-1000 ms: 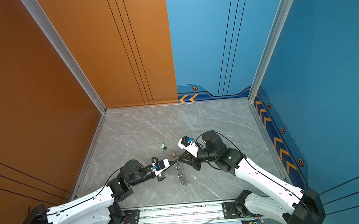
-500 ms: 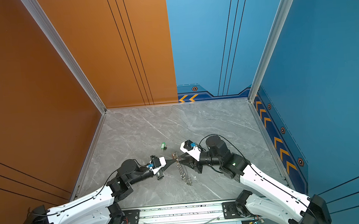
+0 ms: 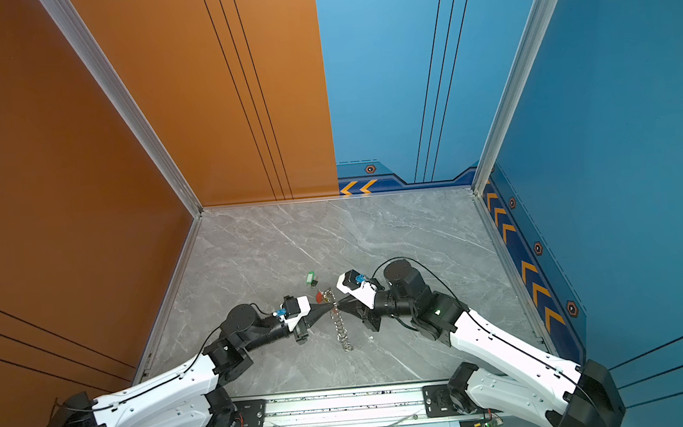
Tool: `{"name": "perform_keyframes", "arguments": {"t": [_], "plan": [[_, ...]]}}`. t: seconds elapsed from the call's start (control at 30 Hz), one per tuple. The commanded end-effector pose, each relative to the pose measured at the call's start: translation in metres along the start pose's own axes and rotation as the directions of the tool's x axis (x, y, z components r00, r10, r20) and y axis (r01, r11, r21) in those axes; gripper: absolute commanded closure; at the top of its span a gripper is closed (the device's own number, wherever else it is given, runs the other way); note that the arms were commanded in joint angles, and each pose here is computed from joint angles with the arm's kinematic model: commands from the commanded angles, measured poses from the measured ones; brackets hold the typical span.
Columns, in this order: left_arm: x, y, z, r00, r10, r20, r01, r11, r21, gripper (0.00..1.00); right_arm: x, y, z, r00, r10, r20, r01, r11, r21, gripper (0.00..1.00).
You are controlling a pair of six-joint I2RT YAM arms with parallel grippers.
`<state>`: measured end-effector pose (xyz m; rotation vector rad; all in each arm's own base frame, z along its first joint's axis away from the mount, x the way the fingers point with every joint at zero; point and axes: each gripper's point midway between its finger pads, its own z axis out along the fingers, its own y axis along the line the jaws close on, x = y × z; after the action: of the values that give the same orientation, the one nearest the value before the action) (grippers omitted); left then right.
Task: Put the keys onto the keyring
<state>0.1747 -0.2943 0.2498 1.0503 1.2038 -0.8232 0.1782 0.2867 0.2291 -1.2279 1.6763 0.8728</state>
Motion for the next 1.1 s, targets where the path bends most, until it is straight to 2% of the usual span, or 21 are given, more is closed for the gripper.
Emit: {"name": "perform_keyframes", "arguments": {"t": [0.0,0.17,0.33,0.43,0.83,1.07], "plan": [[-0.030,0.003,-0.002,0.993,0.022,0.116,-0.022,1.000,0.002,1.00,-0.001,0.001,-0.001,1.000,-0.021,0.004,0.021,1.000,0.011,0.86],[-0.026,0.005,-0.003,0.994,0.030,0.107,-0.028,0.999,-0.019,1.00,-0.008,-0.009,-0.016,0.999,-0.020,0.051,0.016,0.997,0.077,0.85],[-0.025,0.006,-0.003,0.994,0.033,0.103,-0.031,0.999,-0.020,1.00,-0.012,-0.016,-0.024,0.996,-0.020,0.088,0.008,0.991,0.130,0.73],[-0.025,0.001,-0.002,0.994,0.029,0.104,-0.030,1.000,0.006,1.00,-0.016,-0.017,-0.025,0.994,-0.021,0.108,0.006,0.991,0.136,0.71],[-0.026,-0.010,0.000,0.994,0.006,0.110,-0.016,0.996,0.085,1.00,-0.028,0.009,-0.022,0.992,-0.020,0.126,0.024,0.999,-0.029,0.76],[-0.028,-0.015,0.002,0.994,-0.003,0.113,-0.010,0.993,0.117,1.00,-0.025,0.014,-0.020,0.994,-0.023,0.108,0.029,0.998,-0.057,0.80]]}}
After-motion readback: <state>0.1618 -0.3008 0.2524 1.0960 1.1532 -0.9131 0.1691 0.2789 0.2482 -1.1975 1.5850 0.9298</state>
